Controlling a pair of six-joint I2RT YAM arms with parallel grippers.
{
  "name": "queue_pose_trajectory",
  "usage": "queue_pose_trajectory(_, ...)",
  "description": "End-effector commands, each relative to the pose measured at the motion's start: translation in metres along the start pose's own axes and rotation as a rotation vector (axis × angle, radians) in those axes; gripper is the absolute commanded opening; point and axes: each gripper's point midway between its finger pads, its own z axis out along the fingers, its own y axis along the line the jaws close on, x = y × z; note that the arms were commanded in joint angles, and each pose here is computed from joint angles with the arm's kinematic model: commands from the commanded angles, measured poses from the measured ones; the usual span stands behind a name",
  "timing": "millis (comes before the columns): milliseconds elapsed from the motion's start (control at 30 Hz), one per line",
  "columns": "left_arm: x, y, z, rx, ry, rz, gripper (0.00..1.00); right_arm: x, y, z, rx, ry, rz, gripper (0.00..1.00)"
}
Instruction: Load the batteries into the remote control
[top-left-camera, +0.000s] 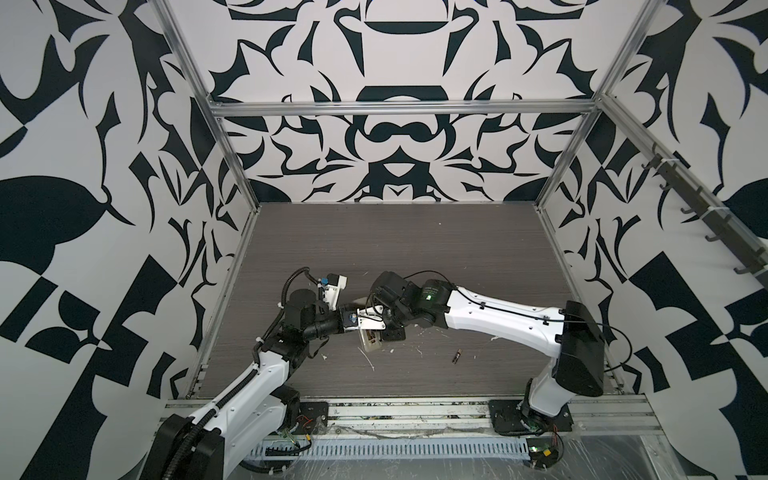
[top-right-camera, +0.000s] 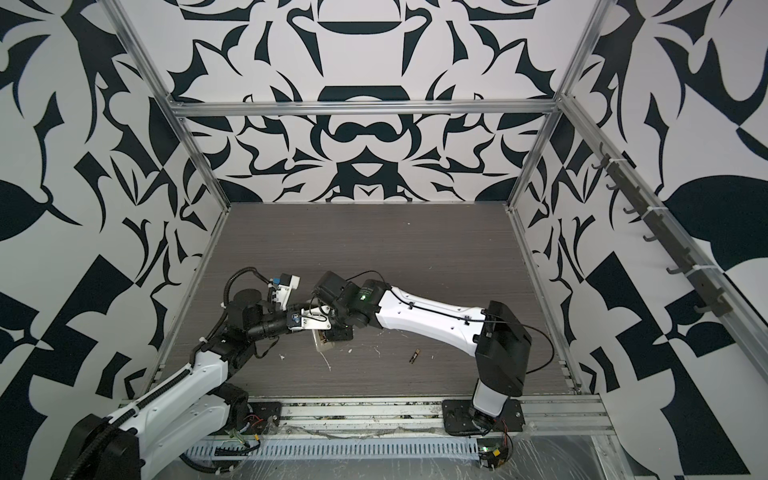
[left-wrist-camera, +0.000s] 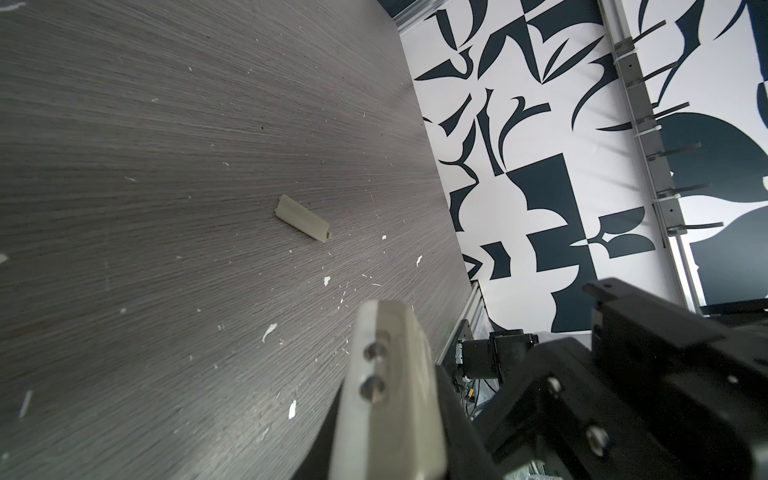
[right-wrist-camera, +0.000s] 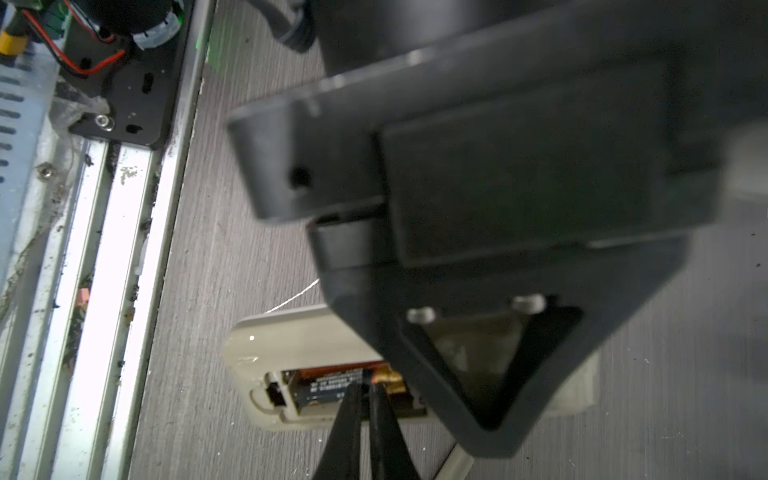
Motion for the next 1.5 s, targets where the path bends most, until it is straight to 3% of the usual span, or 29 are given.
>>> queue_pose_trajectory(0, -0.014, -0.030, -0.005, 0.091, -0.043, 0.085, 0.00, 0.007, 0.010, 0.005, -0.037, 0.039, 0.000, 0.10)
queue_pose_trajectory(233, -0.013, -0.025, -0.004, 0.074, -0.043, 0.077, 0.00, 0.002, 0.003, -0.007, 0.014, 0.013, 0.014, 0.10)
queue_pose_trajectory(533, -0.011, -0.022, -0.005, 0.060, -0.046, 0.079, 0.00, -0.006, -0.014, -0.044, 0.153, -0.068, 0.199, 0.31)
queue_pose_trajectory(633, -0.011, -0.021, -0.005, 0.054, -0.045, 0.088, 0.00, -0.005, -0.021, -0.058, 0.213, -0.124, 0.330, 0.33)
queue_pose_trajectory(767, -0.012, -0.016, -0.006, 0.029, -0.061, 0.097, 0.00, -0.003, -0.037, -0.070, 0.274, -0.227, 0.644, 0.37)
queue_pose_trajectory(867, -0.014, -0.013, -0.007, 0.004, -0.077, 0.104, 0.00, -0.007, -0.035, -0.063, 0.223, -0.272, 0.855, 0.44)
queue_pose_trajectory(967, -0.016, -0.011, -0.008, -0.008, -0.084, 0.111, 0.00, -0.017, -0.030, -0.053, 0.144, -0.307, 0.964, 0.52)
queue_pose_trajectory(1300, -0.022, -0.011, -0.012, -0.043, -0.115, 0.138, 0.00, -0.010, -0.022, -0.020, 0.098, -0.229, 1.023, 0.54)
queue_pose_trajectory(1467, -0.021, -0.011, -0.012, -0.047, -0.113, 0.136, 0.00, -0.008, -0.022, -0.013, 0.097, -0.219, 1.024, 0.50)
